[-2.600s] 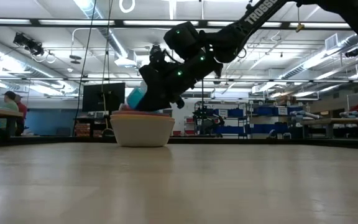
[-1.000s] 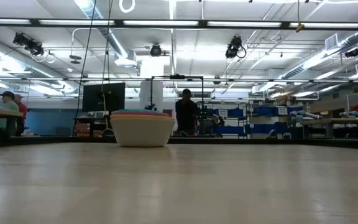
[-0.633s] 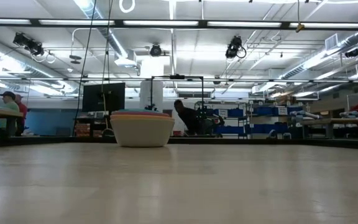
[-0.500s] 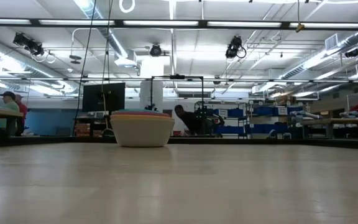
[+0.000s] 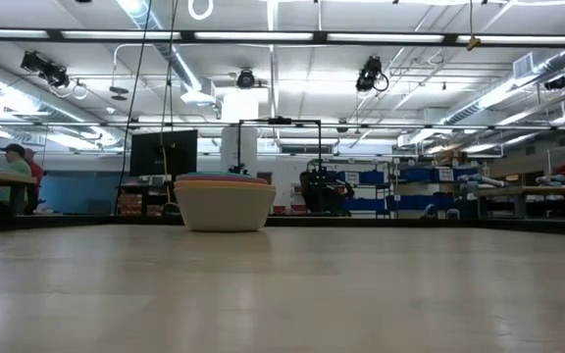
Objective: Nest bowls inside each other
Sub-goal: Return to Home Position
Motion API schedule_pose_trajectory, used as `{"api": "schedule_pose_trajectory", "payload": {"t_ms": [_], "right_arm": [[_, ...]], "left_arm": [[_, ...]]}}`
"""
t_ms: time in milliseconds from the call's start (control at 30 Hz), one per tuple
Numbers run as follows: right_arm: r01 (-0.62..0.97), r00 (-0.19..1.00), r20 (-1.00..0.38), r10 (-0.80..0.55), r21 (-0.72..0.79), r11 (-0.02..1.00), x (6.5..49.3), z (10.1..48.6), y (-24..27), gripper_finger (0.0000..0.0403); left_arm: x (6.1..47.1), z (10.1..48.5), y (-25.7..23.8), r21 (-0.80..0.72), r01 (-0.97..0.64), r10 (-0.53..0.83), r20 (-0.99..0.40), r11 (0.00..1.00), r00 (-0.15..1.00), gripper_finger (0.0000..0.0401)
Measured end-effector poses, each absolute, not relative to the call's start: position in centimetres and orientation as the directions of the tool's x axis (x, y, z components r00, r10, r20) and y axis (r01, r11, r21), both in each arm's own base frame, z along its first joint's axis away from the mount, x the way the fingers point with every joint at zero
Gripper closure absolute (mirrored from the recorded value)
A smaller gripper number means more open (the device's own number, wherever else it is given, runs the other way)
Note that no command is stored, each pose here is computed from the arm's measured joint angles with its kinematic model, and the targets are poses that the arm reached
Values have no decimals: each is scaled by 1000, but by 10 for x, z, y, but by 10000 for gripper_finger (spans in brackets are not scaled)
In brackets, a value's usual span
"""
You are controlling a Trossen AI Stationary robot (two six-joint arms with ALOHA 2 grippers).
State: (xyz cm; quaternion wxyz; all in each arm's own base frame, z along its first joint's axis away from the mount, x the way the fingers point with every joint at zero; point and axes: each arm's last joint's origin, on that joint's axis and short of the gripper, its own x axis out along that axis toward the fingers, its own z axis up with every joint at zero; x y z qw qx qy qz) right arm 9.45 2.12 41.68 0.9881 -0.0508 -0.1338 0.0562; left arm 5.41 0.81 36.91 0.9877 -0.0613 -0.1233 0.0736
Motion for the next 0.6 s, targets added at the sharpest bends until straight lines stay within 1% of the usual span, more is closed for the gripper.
{"api": "schedule_pose_trajectory", "payload": {"t_ms": [67, 133, 233, 333, 400, 500, 600], "right_arm": [[-50, 962, 263, 71, -87, 995, 102, 396, 18, 248], [-35, 961, 272, 52, -65, 997, 110, 378, 15, 248], [-63, 956, 283, 73, -46, 997, 125, 354, 9, 249], [-79, 965, 249, 87, -41, 996, 136, 335, 0, 247], [-90, 969, 228, 98, -45, 995, 139, 326, -5, 248], [-99, 961, 255, 108, -48, 994, 135, 325, -8, 249], [-124, 959, 252, 133, -51, 991, 130, 320, -8, 248]], "left_arm": [[64, 356, 10, -130, -139, 165, 221, 982, 961, 258], [72, 343, 11, -116, -146, 168, 210, 982, 963, 258], [81, 329, 12, -91, -153, 169, 204, 984, 964, 258], [82, 324, 12, -74, -160, 173, 216, 984, 961, 258], [79, 321, 12, -68, -179, 189, 204, 982, 960, 258], [68, 314, 11, -73, -189, 200, 188, 979, 962, 258], [51, 303, 9, -111, -180, 199, 193, 977, 961, 258]]}}
